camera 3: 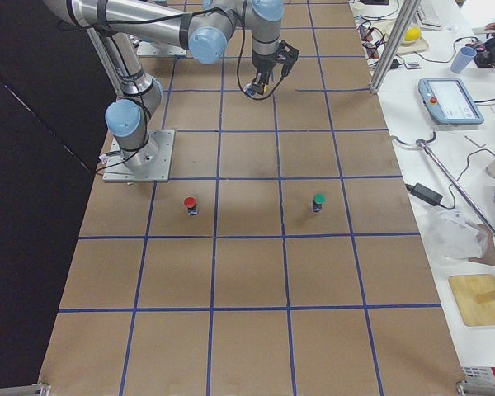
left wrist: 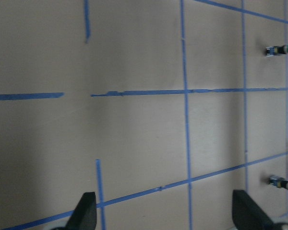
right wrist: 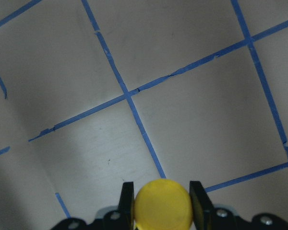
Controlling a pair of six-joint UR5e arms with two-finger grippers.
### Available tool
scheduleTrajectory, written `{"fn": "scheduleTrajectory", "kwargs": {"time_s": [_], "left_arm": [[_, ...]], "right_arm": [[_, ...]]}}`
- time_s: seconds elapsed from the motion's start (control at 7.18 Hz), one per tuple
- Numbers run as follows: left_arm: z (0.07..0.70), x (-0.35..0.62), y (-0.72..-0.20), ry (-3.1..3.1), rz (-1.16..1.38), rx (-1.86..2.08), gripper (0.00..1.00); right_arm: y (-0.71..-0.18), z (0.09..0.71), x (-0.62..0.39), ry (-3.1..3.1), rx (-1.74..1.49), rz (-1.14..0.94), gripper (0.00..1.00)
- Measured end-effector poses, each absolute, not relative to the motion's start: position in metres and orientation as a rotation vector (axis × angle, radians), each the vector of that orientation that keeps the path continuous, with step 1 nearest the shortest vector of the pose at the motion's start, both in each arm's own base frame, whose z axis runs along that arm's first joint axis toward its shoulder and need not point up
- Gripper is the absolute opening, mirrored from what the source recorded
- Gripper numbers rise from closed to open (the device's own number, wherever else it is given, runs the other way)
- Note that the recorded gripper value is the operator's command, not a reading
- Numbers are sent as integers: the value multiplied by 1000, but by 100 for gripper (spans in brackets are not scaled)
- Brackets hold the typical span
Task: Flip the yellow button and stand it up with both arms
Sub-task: 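Open the left gripper and pull it back while the right gripper holds the button, then carry the yellow button with the right gripper toward the near table edge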
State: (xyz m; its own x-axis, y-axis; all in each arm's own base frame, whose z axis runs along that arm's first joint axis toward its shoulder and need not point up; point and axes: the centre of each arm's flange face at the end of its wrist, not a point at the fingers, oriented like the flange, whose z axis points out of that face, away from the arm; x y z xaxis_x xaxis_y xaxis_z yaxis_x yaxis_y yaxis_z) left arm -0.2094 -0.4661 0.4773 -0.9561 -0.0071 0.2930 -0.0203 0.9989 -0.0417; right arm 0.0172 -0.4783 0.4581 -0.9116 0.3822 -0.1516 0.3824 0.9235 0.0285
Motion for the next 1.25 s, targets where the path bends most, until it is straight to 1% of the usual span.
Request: {"fn": "scheduleTrajectory", "kwargs": {"time_s": [0.28, 0.7, 0.97, 1.25], "left_arm": [[484, -176, -472, -3051, 79, 62, 100], [499, -165, -491, -3124, 71, 84, 100], [521, -165, -501, -3134, 45, 85, 100], [528, -165, -502, -3134, 42, 79, 100]], "right_arm": [[-480, 455, -2, 3002, 584, -52, 18], [-481, 428, -34, 3074, 591, -217, 17], [-481, 425, -48, 3101, 631, -317, 12], [-473, 407, -77, 3101, 695, -332, 12]]}}
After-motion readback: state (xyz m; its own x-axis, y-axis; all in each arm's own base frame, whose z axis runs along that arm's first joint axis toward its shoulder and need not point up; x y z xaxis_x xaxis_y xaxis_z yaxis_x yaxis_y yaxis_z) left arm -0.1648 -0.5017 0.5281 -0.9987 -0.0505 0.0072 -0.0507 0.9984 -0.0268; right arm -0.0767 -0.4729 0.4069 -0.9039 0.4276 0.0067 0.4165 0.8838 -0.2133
